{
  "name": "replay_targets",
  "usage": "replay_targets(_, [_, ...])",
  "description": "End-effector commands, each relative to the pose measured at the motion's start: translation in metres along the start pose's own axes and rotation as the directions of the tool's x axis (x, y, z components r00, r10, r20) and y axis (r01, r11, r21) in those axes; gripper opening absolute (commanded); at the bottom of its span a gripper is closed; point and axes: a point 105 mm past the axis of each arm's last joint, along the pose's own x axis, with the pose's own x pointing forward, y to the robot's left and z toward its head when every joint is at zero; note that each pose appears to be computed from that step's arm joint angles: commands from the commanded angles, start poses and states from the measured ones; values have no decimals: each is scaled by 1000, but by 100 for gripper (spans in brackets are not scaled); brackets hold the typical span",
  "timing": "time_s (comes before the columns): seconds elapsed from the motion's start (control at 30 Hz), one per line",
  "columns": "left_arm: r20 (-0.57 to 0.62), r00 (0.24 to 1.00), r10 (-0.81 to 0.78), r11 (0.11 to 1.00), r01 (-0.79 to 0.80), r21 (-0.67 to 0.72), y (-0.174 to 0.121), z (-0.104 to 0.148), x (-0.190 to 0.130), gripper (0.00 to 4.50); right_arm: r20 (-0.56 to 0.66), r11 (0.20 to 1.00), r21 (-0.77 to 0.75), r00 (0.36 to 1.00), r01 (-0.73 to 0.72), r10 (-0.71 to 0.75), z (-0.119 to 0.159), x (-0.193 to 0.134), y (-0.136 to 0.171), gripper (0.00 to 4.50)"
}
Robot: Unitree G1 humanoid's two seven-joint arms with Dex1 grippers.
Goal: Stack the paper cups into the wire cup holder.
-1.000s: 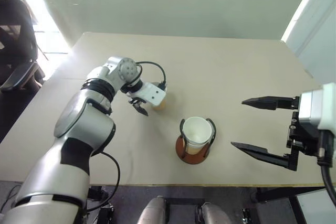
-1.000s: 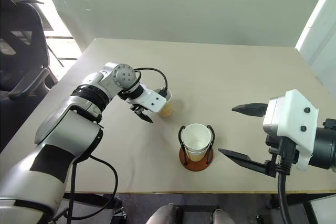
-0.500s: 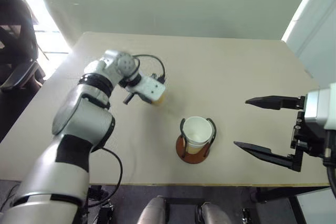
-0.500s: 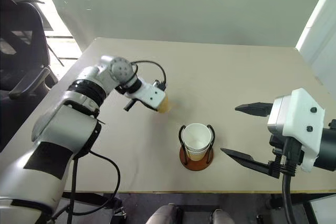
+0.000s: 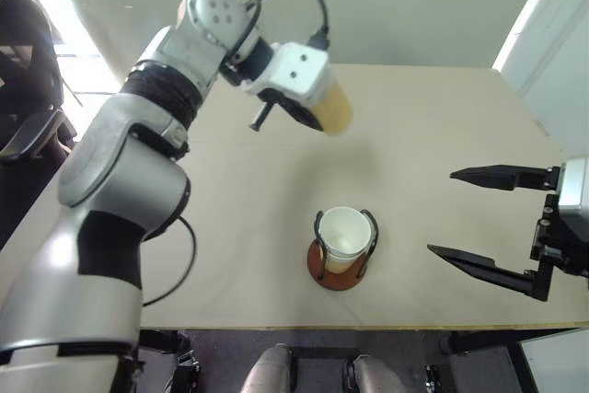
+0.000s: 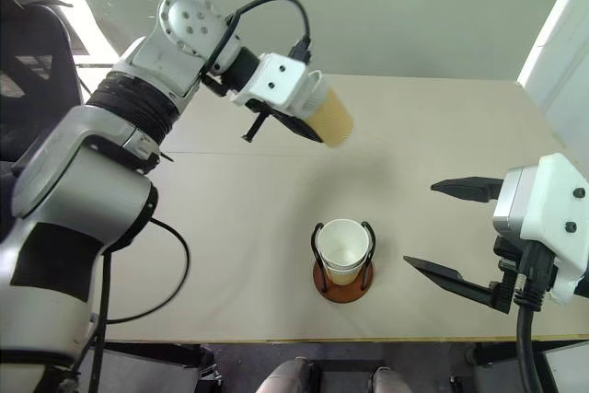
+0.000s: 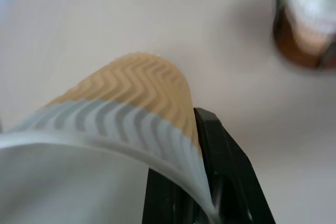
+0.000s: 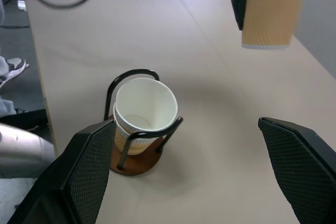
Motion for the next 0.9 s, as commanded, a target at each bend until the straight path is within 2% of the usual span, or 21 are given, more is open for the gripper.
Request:
replay_targets(0.03, [120, 987, -110, 991, 99, 94, -2, 41, 1, 4, 9, 998, -40, 999, 49, -48, 6, -5, -5, 450])
replay_targets(0.1, [138, 972, -191, 976, 174, 129, -13, 52, 5, 4, 5, 997, -46, 998, 57, -57, 7, -6, -5, 450])
replay_targets(0.2, [107, 954, -279, 951, 259, 170, -26, 52, 10, 4, 3, 996, -53, 998, 65, -65, 9, -7, -4, 450])
replay_targets(0.43, [83, 919, -387, 900, 357, 249, -40, 56, 21, 4, 2, 995, -57, 997, 83, -83, 11, -7, -3, 450])
replay_targets(0.67, [-43, 841, -539, 790, 522, 321, -66, 44, 30, 4, 4, 994, -62, 996, 93, -93, 14, -5, -2, 450])
replay_targets(0.8, [-117, 816, -567, 743, 567, 355, -68, 33, 35, 4, 5, 994, -58, 995, 98, -98, 15, -4, 0, 450])
replay_targets(0.9, [-119, 809, -575, 728, 573, 376, -67, 33, 41, 4, 5, 993, -52, 995, 104, -104, 16, -4, 1, 450])
